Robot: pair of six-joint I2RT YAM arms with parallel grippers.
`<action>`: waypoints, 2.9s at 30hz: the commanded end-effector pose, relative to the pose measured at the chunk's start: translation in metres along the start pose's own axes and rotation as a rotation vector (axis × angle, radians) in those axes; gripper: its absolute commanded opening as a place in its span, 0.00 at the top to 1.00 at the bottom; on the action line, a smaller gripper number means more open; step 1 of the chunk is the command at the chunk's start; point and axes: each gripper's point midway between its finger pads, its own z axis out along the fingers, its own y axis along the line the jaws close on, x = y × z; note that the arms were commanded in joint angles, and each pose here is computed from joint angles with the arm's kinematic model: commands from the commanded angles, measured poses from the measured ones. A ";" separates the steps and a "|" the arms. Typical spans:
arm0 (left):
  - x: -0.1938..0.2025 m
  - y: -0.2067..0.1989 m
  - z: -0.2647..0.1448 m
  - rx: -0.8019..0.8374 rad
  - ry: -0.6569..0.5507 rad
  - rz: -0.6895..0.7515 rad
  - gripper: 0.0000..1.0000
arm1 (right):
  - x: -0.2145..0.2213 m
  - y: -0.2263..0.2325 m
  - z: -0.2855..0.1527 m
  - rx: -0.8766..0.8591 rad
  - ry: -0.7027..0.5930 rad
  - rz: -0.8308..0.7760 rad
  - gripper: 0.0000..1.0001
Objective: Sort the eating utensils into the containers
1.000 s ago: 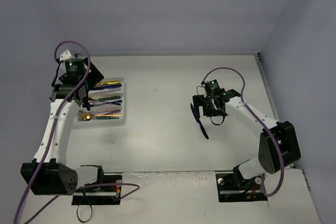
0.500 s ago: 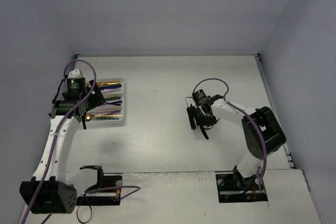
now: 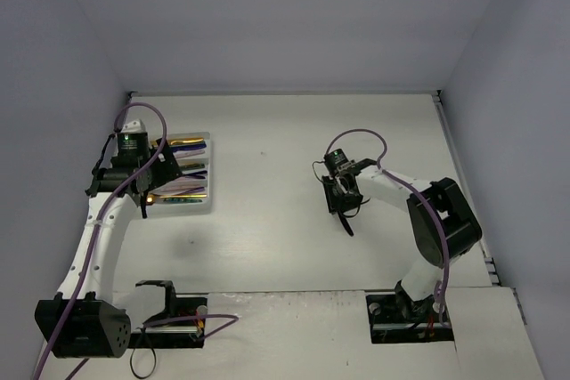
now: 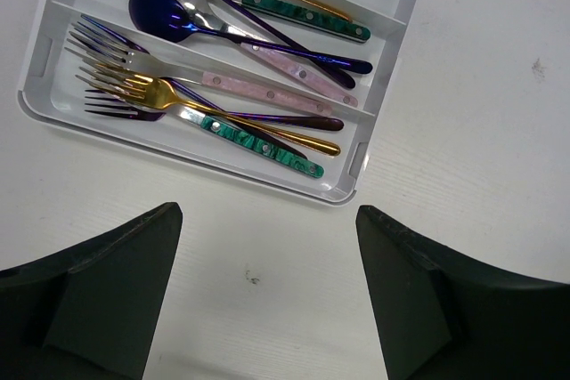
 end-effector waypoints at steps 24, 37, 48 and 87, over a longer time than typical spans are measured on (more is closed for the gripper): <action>0.021 -0.125 -0.041 0.574 0.062 0.129 0.23 | -0.079 0.050 -0.002 -0.056 -0.131 -0.041 1.00; 0.082 -0.212 -0.044 0.898 0.130 0.058 0.23 | -0.127 0.109 -0.068 -0.251 -0.280 0.011 1.00; 0.130 -0.272 -0.043 0.988 0.190 0.223 0.27 | -0.148 0.141 -0.129 -0.413 -0.363 0.091 1.00; 0.122 -0.307 -0.045 1.045 0.146 0.081 1.00 | -0.145 0.136 -0.166 -0.447 -0.427 0.195 0.99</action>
